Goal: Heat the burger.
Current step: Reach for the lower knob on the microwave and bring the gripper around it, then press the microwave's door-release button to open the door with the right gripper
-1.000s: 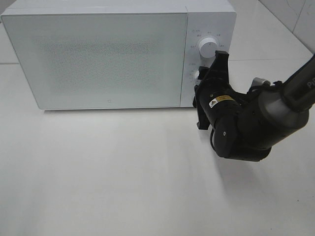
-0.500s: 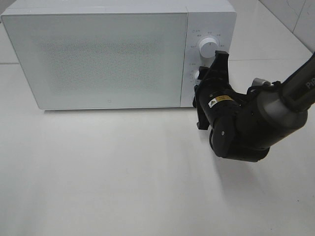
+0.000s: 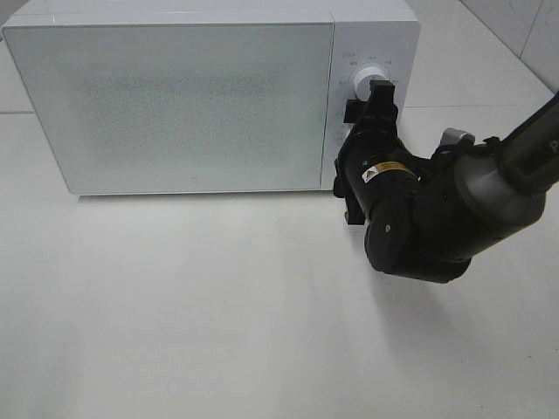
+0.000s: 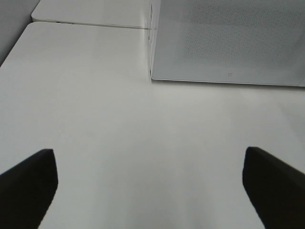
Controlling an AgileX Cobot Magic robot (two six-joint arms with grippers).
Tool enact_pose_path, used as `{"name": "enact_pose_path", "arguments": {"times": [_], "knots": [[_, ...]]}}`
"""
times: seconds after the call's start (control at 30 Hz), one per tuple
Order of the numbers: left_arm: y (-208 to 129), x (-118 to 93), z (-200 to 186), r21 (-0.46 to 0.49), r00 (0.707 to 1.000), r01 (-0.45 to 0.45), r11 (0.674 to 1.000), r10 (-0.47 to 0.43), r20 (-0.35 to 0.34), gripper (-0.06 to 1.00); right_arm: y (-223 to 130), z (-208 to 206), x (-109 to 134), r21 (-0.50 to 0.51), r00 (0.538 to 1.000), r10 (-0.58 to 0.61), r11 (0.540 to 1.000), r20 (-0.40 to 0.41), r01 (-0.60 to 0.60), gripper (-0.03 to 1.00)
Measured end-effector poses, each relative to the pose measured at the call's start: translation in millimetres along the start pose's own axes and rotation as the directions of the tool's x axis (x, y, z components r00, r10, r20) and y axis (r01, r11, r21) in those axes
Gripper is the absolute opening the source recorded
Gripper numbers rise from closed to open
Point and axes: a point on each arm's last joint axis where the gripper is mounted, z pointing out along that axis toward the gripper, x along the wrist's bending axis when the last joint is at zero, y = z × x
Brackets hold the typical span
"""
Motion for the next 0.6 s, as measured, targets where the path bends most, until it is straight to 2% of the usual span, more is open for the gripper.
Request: {"name": "enact_pose_path", "arguments": {"times": [0.13, 0.23, 0.3, 0.33, 0.4, 0.5, 0.57, 0.6], "knots": [[0, 0, 0, 0.0, 1.0, 0.0, 1.0, 0.0, 0.0, 0.97, -1, -4, 0, 0.017, 1.0, -0.025, 1.0, 0.014, 0.025, 0.7], [0, 0, 0, 0.0, 1.0, 0.0, 1.0, 0.0, 0.0, 0.97, -4, -14, 0, 0.055, 0.997, -0.073, 0.996, 0.035, 0.071, 0.71], [0, 0, 0, 0.0, 1.0, 0.0, 1.0, 0.0, 0.0, 0.97, -8, -27, -2, 0.126, 0.983, -0.159, 0.981, 0.089, 0.147, 0.71], [0, 0, 0, 0.0, 1.0, 0.0, 1.0, 0.0, 0.0, 0.97, -8, -27, -2, 0.126, 0.983, -0.159, 0.981, 0.089, 0.147, 0.71], [0, 0, 0, 0.0, 1.0, 0.0, 1.0, 0.0, 0.0, 0.97, -7, -35, 2, 0.182, 0.961, -0.254, 0.956, 0.111, 0.232, 0.71], [0, 0, 0, 0.0, 1.0, 0.0, 1.0, 0.0, 0.0, 0.97, -7, -38, 4, 0.199, 0.95, -0.291, 0.944, 0.117, 0.265, 0.71], [0, 0, 0, 0.0, 1.0, 0.0, 1.0, 0.0, 0.0, 0.97, -7, -46, 10, 0.258, 0.898, -0.422, 0.888, 0.126, 0.381, 0.71], [0, 0, 0, 0.0, 1.0, 0.0, 1.0, 0.0, 0.0, 0.97, -7, -46, 10, 0.258, 0.898, -0.422, 0.888, 0.126, 0.381, 0.71]]}}
